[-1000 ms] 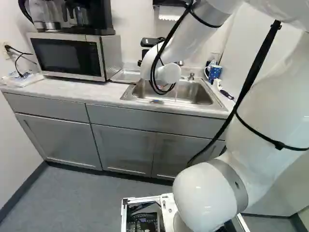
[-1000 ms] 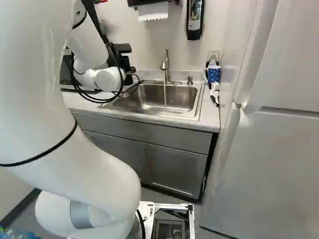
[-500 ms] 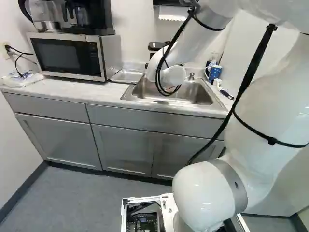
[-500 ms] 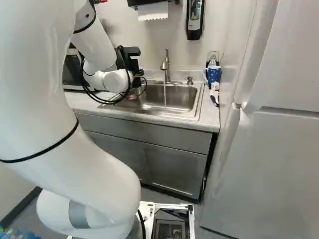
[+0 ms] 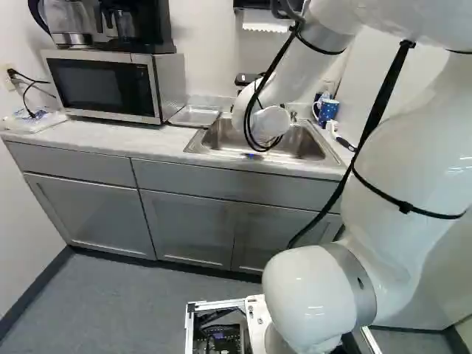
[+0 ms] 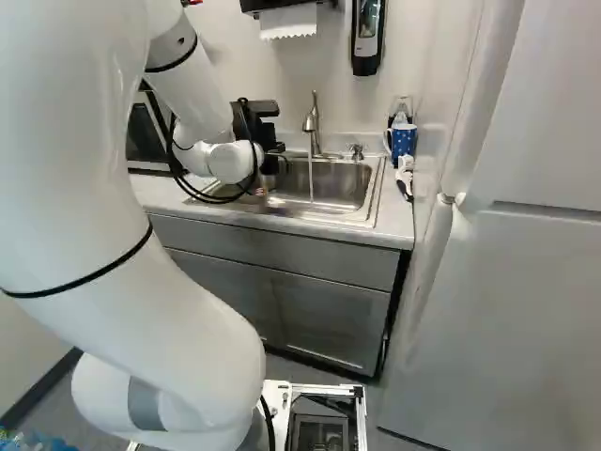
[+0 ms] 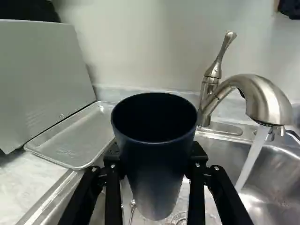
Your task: Rinse the cup and place it in the tray
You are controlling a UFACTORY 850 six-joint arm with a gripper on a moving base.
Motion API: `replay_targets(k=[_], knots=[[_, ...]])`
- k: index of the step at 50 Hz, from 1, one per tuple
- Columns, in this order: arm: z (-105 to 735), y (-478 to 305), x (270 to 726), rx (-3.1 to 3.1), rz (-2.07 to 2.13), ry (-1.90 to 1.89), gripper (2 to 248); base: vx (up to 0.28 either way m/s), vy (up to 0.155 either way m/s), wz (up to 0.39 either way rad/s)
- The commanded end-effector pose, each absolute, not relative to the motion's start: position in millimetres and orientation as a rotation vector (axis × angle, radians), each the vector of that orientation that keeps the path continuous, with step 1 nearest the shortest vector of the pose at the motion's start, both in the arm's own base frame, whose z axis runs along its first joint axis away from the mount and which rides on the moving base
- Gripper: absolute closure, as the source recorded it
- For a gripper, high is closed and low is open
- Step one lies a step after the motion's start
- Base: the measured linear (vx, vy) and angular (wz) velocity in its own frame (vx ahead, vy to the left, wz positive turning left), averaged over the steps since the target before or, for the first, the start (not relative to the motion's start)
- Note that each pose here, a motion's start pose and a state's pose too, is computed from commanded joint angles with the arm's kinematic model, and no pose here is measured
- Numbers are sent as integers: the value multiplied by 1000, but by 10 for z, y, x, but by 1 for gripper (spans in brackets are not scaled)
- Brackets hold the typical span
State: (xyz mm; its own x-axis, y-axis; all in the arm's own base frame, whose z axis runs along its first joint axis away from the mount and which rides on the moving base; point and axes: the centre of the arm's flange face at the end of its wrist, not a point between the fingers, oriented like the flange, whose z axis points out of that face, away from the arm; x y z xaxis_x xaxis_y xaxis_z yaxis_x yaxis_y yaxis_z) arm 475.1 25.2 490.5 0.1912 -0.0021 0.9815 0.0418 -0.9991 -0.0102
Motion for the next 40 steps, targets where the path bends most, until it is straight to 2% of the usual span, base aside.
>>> replay_targets(k=[40], knots=[[4516, -227, 4801, -2492, -1959, 83, 126, 0, 0, 0]])
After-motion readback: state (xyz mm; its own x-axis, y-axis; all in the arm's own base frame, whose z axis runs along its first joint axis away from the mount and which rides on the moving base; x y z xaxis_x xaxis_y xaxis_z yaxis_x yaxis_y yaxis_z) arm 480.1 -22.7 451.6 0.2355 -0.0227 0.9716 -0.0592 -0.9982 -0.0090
